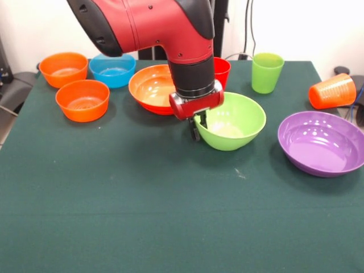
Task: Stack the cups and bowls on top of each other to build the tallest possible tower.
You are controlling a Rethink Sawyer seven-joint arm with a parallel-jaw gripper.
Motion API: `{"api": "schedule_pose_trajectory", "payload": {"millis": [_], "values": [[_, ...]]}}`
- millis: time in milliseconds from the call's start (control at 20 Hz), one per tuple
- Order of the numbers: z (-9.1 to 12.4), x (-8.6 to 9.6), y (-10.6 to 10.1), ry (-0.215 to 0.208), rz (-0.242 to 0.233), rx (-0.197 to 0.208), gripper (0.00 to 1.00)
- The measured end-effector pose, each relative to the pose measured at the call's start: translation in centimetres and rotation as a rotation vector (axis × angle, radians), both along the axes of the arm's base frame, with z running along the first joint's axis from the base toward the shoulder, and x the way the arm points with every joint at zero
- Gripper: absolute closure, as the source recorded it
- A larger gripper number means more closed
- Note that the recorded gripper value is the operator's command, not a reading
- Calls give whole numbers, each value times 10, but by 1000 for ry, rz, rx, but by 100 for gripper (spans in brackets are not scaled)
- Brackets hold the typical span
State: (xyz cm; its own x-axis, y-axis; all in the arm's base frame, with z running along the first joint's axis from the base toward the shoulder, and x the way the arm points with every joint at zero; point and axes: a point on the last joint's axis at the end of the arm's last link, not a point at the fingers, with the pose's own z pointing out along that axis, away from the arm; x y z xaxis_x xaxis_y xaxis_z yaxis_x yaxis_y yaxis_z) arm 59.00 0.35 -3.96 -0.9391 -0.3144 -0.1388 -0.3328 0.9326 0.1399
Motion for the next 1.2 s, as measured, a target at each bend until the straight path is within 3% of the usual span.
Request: {"api": "schedule_pose_trajectory", "payload": {"millis": [500, 1200], "values": [[1, 3, 0, -16, 42, 14, 100], [6, 6, -14, 0, 105, 20, 100]]}}
